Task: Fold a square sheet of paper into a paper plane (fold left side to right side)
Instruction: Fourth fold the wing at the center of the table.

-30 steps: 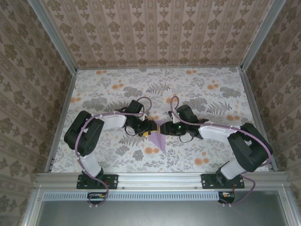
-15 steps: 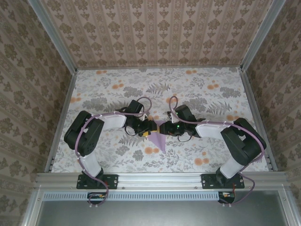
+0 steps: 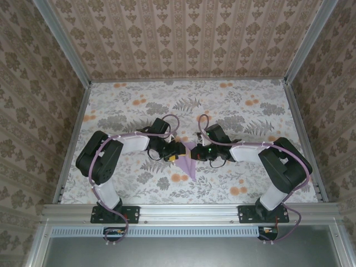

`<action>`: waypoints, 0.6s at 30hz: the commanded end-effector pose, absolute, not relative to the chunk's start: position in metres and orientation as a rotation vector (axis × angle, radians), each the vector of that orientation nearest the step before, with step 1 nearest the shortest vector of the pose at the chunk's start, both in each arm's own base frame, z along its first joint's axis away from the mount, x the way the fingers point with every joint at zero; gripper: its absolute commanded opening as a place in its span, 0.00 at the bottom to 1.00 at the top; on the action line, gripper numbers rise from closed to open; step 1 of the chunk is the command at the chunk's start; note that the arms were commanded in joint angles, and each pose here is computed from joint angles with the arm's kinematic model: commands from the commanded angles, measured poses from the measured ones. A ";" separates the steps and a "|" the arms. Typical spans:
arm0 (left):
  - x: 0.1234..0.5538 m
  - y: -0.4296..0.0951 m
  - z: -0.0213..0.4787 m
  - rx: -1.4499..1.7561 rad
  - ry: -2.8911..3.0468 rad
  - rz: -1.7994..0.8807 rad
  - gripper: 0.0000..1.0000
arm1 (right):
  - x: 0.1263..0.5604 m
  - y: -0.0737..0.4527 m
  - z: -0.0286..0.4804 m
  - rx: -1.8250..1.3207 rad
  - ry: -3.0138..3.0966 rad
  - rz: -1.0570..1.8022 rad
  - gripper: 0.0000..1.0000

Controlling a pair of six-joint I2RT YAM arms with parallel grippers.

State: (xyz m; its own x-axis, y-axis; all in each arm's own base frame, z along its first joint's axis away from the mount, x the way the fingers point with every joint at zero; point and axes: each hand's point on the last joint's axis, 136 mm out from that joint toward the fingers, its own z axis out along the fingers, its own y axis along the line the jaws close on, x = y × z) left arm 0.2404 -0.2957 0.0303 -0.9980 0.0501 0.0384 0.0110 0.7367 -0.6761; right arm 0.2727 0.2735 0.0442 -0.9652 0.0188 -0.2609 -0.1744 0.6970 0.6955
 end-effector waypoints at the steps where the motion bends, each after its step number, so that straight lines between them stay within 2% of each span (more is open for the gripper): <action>1: 0.225 -0.280 -0.008 -0.039 -2.888 0.921 0.54 | 0.274 0.265 0.042 -0.141 2.692 1.029 0.03; 18: 0.223 -0.279 -0.009 -0.037 -2.888 0.917 0.54 | 0.281 0.255 0.027 -0.158 2.752 0.885 0.03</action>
State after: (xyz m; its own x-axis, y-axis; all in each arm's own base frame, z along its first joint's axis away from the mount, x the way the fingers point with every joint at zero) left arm 0.2404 -0.2957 0.0303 -0.9980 0.0503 0.0386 0.0110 0.7365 -0.6763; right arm 0.2780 0.2591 0.0335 -0.9625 -0.0086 -0.2712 -0.1750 0.7834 0.5964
